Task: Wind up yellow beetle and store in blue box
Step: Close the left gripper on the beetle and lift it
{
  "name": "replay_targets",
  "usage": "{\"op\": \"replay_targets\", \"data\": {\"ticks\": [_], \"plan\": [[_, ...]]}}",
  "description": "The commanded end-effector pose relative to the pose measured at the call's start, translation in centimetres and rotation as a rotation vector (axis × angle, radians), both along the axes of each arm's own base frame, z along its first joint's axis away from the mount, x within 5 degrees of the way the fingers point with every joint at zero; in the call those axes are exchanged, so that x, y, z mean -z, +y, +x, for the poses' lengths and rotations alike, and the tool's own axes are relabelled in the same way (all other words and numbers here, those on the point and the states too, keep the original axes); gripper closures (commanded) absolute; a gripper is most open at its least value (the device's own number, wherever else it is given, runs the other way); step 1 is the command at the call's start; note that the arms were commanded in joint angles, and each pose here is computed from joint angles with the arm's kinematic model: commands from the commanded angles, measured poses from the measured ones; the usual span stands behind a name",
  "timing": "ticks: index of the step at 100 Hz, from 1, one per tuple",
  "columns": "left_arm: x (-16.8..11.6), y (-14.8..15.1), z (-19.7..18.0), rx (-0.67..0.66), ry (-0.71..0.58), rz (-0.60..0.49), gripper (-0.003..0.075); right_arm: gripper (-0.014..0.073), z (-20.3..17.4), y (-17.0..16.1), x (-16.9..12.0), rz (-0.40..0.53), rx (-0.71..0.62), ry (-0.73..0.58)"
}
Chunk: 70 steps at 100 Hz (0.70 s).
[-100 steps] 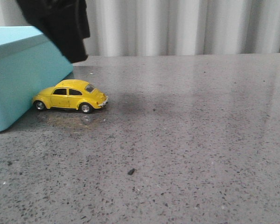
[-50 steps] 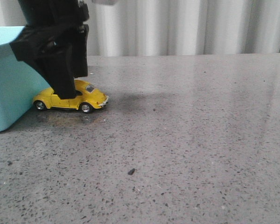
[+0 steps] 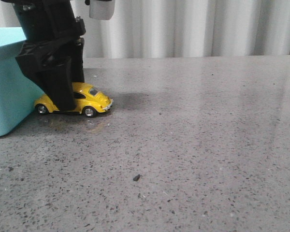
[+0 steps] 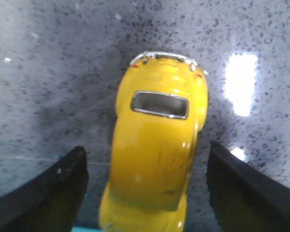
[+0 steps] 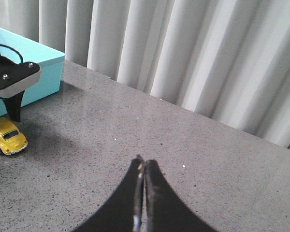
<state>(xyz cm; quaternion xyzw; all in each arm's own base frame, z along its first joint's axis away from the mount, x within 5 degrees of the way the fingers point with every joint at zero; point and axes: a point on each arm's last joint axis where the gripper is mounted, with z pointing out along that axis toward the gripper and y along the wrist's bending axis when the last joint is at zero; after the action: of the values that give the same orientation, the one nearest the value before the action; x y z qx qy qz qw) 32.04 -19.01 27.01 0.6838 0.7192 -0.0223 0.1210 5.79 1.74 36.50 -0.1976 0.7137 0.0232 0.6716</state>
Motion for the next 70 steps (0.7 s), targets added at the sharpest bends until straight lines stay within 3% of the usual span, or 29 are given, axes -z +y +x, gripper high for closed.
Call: {"op": "replay_targets", "data": {"ticks": [1, 20, 53, 63, 70], "plan": [[-1.8, -0.3, -0.4, -0.019, -0.008, -0.085, 0.025, 0.0636, -0.1, 0.0, -1.6, 0.012, -0.002, -0.112], [-1.2, -0.7, -0.3, -0.024, 0.03, -0.102, 0.0309, 0.0636, -0.1, 0.0, -1.6, 0.012, -0.002, -0.112], [-1.5, -1.2, -0.6, -0.036, 0.071, -0.166, 0.0682, 0.0636, -0.1, 0.0, -1.6, 0.012, -0.002, -0.112], [-2.1, -1.3, -0.6, -0.031, 0.072, -0.175, 0.0742, 0.0636, -0.1, 0.0, -1.6, 0.012, -0.002, -0.112], [-3.2, -1.4, -0.6, -0.026, 0.055, -0.195, 0.0741, 0.0636, -0.1, 0.0, -1.6, 0.012, -0.002, -0.112]]}}
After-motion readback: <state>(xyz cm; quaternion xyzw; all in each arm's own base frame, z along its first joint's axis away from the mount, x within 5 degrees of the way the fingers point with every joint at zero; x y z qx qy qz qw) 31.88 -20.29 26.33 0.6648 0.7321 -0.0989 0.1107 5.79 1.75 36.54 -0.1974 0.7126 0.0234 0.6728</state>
